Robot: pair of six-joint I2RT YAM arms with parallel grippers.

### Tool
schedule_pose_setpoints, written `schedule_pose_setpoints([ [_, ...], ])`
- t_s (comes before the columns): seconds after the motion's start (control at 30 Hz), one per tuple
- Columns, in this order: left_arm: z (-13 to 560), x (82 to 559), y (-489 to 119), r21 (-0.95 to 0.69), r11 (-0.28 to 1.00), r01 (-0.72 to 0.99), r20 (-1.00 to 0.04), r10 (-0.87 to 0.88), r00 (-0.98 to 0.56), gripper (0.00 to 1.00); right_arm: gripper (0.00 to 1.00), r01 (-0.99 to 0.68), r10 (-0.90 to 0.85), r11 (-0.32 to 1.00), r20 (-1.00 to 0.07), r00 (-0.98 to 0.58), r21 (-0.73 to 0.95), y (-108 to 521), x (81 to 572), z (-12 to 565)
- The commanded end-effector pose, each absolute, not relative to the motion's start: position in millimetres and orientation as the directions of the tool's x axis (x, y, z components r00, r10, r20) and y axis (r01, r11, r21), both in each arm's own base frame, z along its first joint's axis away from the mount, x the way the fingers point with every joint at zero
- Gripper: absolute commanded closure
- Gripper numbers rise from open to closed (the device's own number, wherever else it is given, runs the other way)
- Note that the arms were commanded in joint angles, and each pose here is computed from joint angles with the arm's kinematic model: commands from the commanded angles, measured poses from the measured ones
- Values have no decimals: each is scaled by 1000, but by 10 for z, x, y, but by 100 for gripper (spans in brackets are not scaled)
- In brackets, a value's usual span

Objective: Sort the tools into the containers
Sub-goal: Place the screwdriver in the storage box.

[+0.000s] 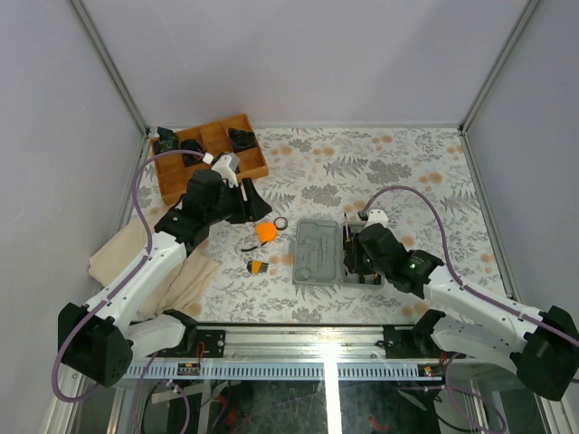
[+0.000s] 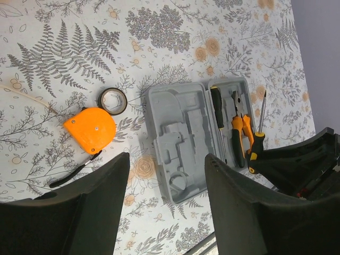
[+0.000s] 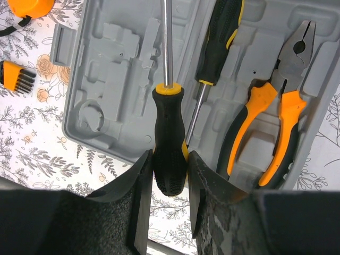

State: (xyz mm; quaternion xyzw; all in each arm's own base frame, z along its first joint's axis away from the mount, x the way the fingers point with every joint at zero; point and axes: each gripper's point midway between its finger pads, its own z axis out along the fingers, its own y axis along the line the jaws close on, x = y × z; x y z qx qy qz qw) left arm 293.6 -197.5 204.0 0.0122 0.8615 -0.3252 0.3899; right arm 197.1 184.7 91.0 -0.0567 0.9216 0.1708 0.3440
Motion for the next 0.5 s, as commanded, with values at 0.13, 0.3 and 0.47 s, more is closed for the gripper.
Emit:
schedule_pose_setpoints([
  [0.13,2158,2950,-1932,-543,783,302,-707,-234,-667,43,100,-49,130,963,-618,-776,265,1742,2063,967],
  [0.3,2137,2945,-1927,-541,786,300,-706,-231,-669,43,100,-8,142,967,-571,-808,253,1735,2016,838],
  [0.47,2128,2950,-1908,-536,792,292,-707,-233,-667,43,100,39,165,973,-567,-807,229,1689,2097,798],
])
